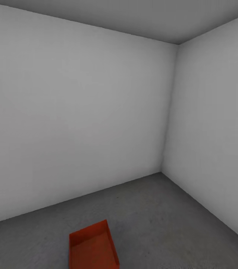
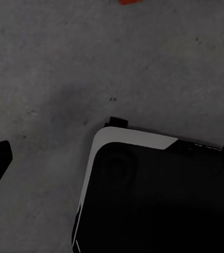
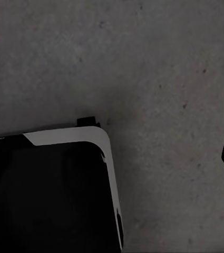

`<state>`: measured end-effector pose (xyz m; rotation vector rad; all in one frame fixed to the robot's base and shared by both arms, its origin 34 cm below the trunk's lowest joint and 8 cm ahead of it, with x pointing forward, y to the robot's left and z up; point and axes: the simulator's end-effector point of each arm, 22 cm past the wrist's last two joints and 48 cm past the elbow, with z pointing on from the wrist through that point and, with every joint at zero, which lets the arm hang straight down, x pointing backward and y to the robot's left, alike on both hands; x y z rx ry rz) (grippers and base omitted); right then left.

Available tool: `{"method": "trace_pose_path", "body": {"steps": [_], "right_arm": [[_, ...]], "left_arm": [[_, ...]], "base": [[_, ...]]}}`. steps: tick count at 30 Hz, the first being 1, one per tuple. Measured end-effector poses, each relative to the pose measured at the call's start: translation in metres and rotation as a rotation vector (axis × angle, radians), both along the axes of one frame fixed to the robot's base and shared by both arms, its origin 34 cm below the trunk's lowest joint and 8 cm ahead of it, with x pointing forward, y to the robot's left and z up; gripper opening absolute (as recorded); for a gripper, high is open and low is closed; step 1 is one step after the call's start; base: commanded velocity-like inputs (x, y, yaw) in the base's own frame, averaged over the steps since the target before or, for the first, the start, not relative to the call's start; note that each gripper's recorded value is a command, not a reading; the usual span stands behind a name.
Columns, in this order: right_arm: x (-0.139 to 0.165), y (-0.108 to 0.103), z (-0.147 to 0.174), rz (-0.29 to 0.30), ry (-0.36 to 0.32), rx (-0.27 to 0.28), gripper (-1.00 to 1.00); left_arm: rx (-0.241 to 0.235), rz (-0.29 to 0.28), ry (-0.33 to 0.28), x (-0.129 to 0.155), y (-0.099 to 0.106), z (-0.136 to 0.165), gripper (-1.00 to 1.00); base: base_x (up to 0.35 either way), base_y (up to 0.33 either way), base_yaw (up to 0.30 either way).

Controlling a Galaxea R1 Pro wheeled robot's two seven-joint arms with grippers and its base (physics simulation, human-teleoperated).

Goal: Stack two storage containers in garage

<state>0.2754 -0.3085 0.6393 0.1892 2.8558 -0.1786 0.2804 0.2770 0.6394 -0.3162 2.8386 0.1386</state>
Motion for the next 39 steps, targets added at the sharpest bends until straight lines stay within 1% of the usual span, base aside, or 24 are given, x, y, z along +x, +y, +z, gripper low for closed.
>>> {"method": "trace_pose_path", "body": {"steps": [8,24,39], "right_arm": [[0.001,0.001,0.001,0.002,-0.001,0.003,1.0],[0.006,0.008,0.002,0.014,-0.011,0.014,1.0],[0.011,0.009,0.005,0.016,-0.024,0.014,1.0]], "left_arm": [[-0.011,0.02,-0.009,0.002,-0.004,0.001,1.0],[-0.015,0.017,-0.021,0.007,-0.006,0.003,1.0],[-0.014,0.015,-0.034,0.011,-0.006,0.005,1.0]], "base": [[0.0,0.0,-0.261],[0.0,0.0,-0.261],[0.0,0.0,-0.261]]}}
